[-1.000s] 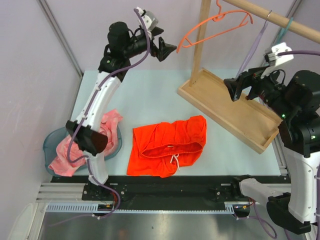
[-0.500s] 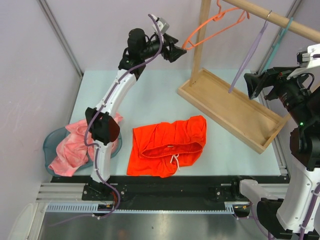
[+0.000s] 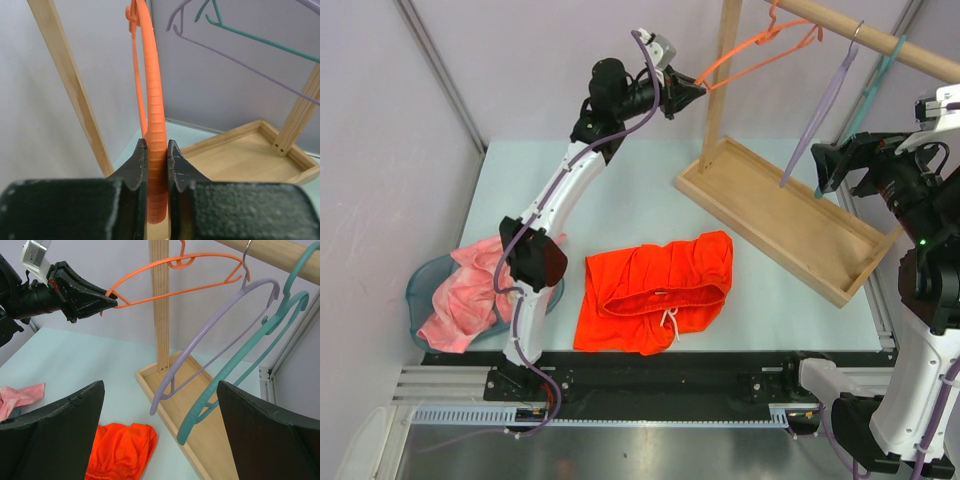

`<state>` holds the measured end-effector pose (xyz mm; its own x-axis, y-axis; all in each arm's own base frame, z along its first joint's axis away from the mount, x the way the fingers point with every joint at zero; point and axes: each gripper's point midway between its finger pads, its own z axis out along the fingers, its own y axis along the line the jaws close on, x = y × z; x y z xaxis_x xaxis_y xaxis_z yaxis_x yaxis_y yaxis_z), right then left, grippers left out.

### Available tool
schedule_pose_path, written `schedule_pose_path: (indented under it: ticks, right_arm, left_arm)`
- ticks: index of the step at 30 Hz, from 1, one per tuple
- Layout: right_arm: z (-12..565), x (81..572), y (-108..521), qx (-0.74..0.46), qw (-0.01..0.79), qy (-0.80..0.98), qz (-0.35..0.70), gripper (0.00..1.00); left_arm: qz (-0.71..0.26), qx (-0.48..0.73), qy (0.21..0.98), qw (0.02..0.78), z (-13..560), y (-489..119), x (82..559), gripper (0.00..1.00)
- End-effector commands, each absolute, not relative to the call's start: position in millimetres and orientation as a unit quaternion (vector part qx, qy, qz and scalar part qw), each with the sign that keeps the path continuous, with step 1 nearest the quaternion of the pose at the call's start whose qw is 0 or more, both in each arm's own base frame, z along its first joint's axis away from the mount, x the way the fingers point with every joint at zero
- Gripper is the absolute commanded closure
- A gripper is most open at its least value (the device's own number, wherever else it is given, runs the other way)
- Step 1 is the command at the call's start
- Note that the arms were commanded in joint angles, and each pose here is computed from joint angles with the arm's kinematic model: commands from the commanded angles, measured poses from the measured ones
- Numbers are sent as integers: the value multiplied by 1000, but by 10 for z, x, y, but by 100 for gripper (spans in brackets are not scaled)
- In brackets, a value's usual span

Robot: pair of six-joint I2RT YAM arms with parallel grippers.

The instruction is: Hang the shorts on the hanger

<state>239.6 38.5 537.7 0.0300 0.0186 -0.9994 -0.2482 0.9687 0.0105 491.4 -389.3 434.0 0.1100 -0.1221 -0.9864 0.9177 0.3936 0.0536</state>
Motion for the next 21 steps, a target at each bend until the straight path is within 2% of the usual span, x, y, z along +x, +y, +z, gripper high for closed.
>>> schedule_pose_path:
  ticks: [1, 12, 21]
  right_arm:
    - [5527, 2296, 388, -84, 729, 673, 92, 0]
    - [5542, 2296, 399, -85, 733, 668, 96, 0]
    - [5524, 2344, 419, -101, 737, 662, 93, 0]
  left_arm:
    - [-394, 360, 483, 694, 4854, -3815, 4847, 99]
    - [-422, 332, 428, 727, 5555, -3639, 4464, 100]
    - [-435, 353, 441, 701, 5526, -3334, 4097, 100]
